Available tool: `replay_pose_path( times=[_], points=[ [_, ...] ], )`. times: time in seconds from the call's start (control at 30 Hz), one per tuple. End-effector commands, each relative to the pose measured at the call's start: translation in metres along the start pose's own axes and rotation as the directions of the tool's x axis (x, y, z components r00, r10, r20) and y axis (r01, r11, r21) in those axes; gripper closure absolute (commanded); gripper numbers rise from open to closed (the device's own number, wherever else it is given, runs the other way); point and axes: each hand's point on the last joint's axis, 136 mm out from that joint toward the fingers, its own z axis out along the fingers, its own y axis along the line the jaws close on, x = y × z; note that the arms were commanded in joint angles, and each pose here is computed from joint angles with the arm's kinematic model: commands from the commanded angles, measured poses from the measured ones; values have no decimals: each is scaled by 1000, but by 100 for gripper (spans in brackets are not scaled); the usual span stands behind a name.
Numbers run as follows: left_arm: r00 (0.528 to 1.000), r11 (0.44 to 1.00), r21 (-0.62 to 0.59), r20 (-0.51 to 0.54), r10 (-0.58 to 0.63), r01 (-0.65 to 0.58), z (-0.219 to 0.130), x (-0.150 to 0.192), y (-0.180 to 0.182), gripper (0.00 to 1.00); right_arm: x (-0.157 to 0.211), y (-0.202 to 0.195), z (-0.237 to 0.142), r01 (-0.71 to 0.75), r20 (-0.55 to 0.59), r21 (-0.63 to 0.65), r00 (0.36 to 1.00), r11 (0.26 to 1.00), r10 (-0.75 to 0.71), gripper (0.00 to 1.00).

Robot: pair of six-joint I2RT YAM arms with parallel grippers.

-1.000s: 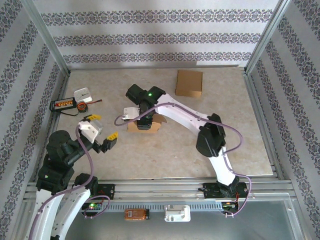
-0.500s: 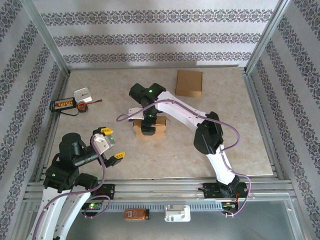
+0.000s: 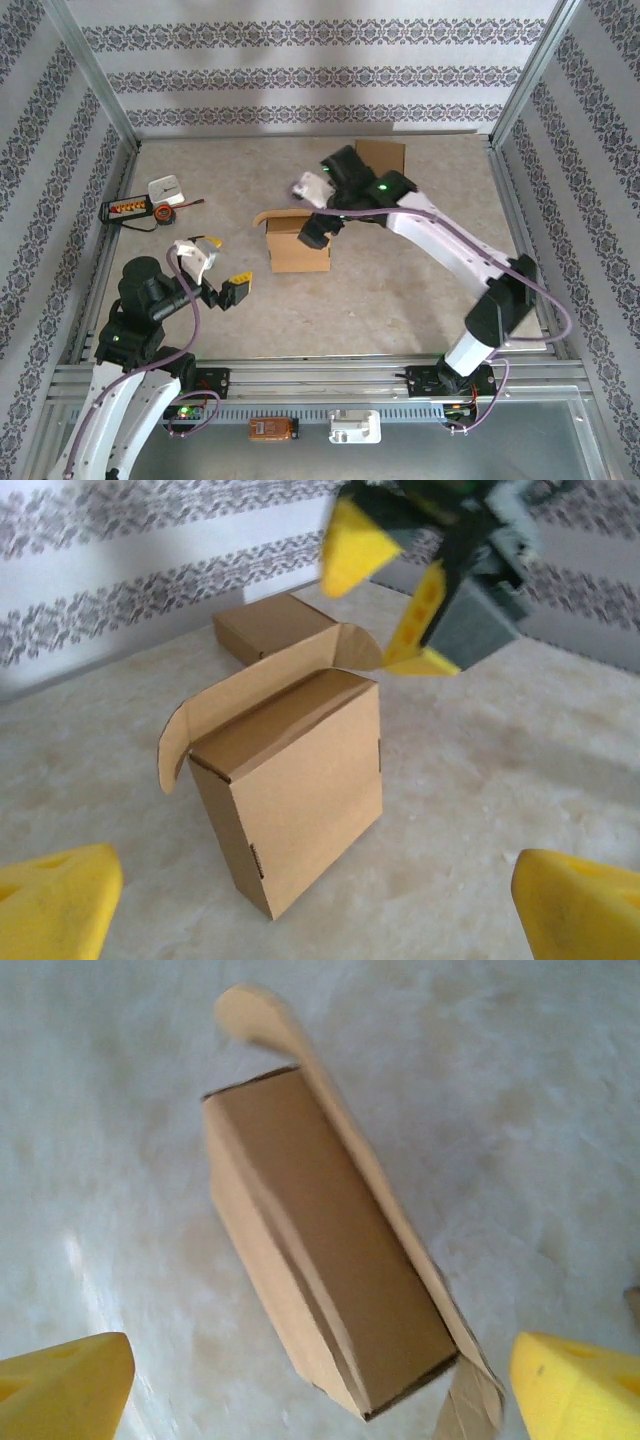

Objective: Fold the paper box

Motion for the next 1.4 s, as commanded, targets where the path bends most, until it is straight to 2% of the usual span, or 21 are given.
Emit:
replay_pose_path(
  times=[0.0, 0.07, 0.17, 0.23, 0.37, 0.5, 0.6, 0.73, 0.83, 1.2, 1.37],
  points=[
    [983, 984, -58, 80, -162, 167, 4, -32, 16, 1, -11, -13, -15, -295, 198, -104, 930, 950, 311, 6],
    [976, 977, -51, 77, -205, 209, 11, -35, 19, 1, 5, -32, -20, -418, 227, -103, 874, 903, 430, 8],
    [968, 969, -41, 73, -241, 244, 21, -36, 22, 2, 34, -50, -18, -520, 214, -52, 828, 852, 519, 9],
    [964, 964, -55, 62, -258, 262, 25, -33, 26, 2, 46, -53, -14, -547, 195, -42, 817, 836, 543, 10],
    [951, 944, -116, 30, -307, 308, 33, -27, 39, 4, 52, -43, 1, -550, 139, -97, 818, 829, 559, 27],
    [935, 925, -157, -23, -354, 346, 37, -16, 45, 6, 55, -38, 10, -539, 117, -103, 828, 836, 549, 34],
    [939, 935, -131, -51, -339, 330, 38, -11, 40, 6, 52, -35, 6, -525, 132, -114, 834, 844, 536, 30],
    [935, 932, -120, -63, -350, 341, 41, -5, 38, 6, 43, -24, -5, -503, 152, -178, 835, 846, 529, 16],
    [929, 927, -121, -67, -365, 355, 44, -3, 40, 6, 40, -15, -6, -488, 142, -219, 841, 845, 522, 15],
    [929, 929, -128, -90, -359, 346, 45, -1, 40, 6, 52, 4, 5, -431, 90, -185, 887, 883, 452, 45],
    [925, 924, -128, -81, -371, 359, 46, -2, 41, 6, 56, 8, 8, -386, 81, -135, 914, 913, 398, 50]
  ],
)
